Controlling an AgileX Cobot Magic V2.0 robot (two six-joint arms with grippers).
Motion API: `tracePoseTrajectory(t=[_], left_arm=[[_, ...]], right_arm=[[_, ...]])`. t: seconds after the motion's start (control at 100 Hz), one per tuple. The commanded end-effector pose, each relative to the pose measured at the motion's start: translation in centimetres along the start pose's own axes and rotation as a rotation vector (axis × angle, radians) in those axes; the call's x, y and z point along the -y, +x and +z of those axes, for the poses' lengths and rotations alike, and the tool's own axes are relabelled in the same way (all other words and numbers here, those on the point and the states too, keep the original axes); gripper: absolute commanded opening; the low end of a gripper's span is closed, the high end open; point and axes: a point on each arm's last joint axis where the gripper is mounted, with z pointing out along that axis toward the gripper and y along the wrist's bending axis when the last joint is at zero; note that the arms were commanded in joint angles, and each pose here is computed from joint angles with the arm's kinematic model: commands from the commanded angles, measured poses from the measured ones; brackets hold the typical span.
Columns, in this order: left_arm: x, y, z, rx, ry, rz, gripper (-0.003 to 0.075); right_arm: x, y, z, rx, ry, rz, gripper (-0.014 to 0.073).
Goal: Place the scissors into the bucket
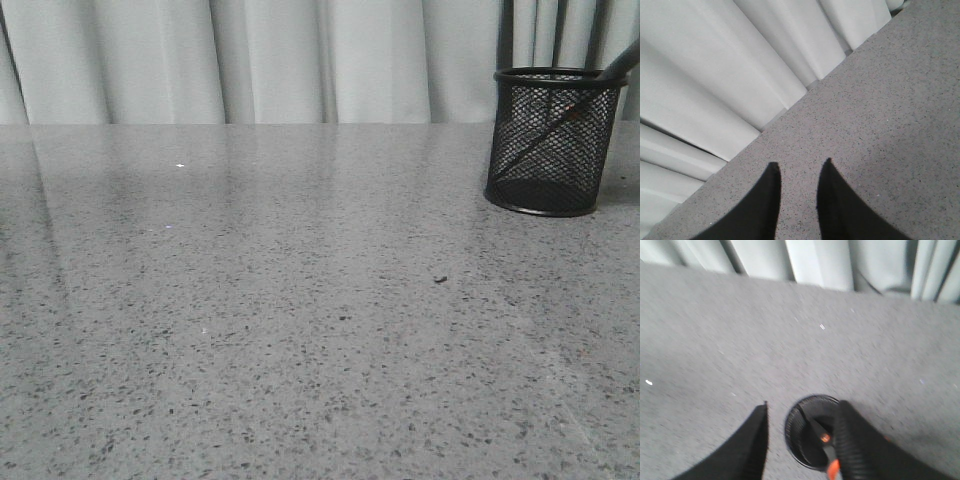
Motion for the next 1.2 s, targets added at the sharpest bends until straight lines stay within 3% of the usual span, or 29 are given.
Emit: tracePoseTrajectory(t=[0.0, 0.1, 0.32, 0.48, 0.69, 1.0, 1.19], left_arm=[[-0.1, -0.9, -1.4, 0.101, -0.034, -0.018, -0.0004], [0.0, -1.1, -1.5, 0.115, -0.019, -0.063, -0.0020], [0.2, -0.5, -1.8, 0.168, -0.035, -0.149, -0.0021], [1.6, 1.4, -3.2, 0.331, -0.117, -0.208, -0.0021], [5.0, 8.0, -2.8, 0.485, -0.241, -0.300, -0.0020], [11.6, 20.3, -0.9, 0.516, -0.328, -0.375, -0.0020], [14.4, 24.5, -1.8, 0.628, -0.346, -0.453, -0.0020]], right_arm=[[-1.2, -1.3, -2.6, 0.182, -0.042, -0.010, 0.0081], [-2.0, -0.8, -2.7, 0.236, -0.100, -0.041, -0.0078], [-2.6, 2.3, -2.4, 0.403, -0.084, -0.072, -0.0067], [-2.2, 6.1, -2.4, 0.518, -0.001, -0.039, -0.0069], [-1.4, 12.0, -2.3, 0.556, 0.111, -0.018, -0.0069], [-1.9, 21.0, -3.9, 0.629, 0.177, -0.021, -0.0069], [-2.1, 25.1, -4.1, 0.665, 0.181, -0.027, -0.0069]])
